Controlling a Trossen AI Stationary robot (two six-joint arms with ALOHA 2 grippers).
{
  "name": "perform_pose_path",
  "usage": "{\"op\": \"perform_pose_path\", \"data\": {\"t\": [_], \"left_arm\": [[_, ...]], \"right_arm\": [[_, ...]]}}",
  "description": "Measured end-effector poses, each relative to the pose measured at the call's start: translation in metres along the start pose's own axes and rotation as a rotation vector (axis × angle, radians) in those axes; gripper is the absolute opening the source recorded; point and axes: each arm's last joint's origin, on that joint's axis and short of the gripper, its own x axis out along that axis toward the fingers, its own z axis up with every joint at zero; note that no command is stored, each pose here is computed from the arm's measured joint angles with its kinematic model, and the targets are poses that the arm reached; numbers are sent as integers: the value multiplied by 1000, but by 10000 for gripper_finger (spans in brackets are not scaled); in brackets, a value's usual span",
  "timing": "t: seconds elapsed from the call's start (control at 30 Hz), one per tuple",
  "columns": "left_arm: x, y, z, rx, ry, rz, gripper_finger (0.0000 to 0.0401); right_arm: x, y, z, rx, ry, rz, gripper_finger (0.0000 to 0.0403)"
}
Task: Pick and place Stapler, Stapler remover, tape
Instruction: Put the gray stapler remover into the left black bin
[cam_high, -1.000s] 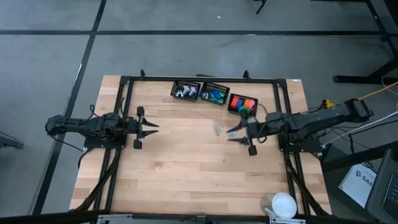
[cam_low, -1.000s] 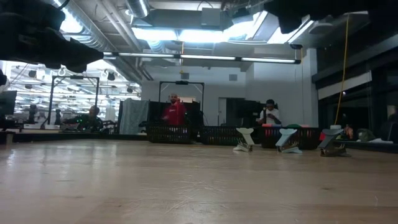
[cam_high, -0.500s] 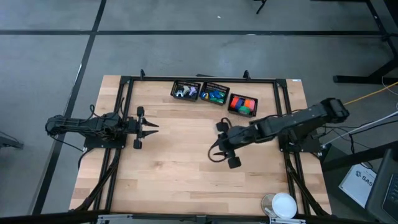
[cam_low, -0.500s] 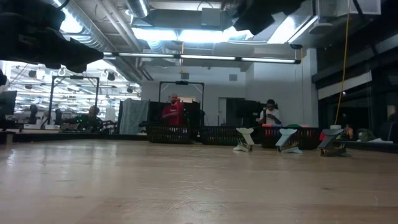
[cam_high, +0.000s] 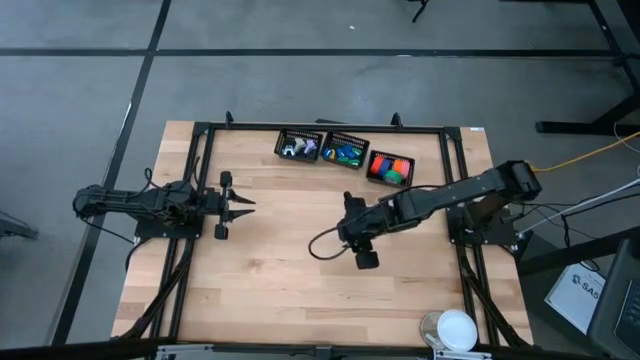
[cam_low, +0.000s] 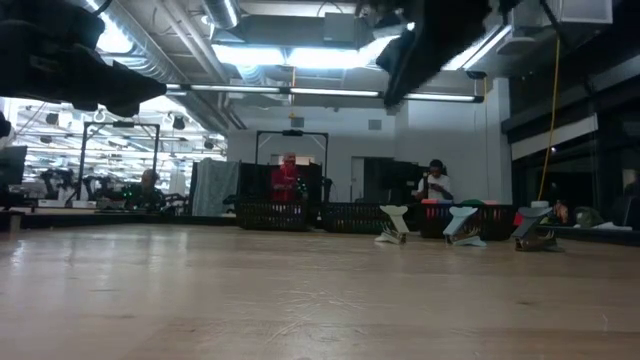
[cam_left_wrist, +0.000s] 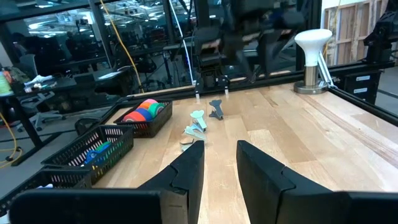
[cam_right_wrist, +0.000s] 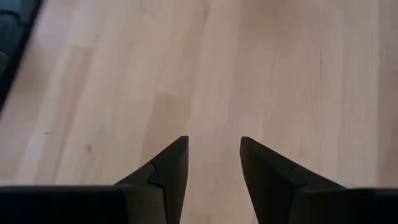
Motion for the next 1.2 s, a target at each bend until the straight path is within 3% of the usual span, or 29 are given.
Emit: {"op": "perform_pose_path", "data": {"t": [0.27,0.53,0.67,0.8,1.2], "left_arm": [[0,0,0,0,0,0,91],[0,0,0,0,0,0,91],[0,0,0,0,0,0,91],[0,0,0,0,0,0,91],[0,0,0,0,1,0,91]], "right_arm": [[20,-26,-17,231,92,-52,149],[38,-51,-24,856,134,-138,149],[49,-62,-32,1066,180,-195,149],[61,-72,-37,1137,207,-227,149],[79,-88,-49,1154,250,-356,149]]}}
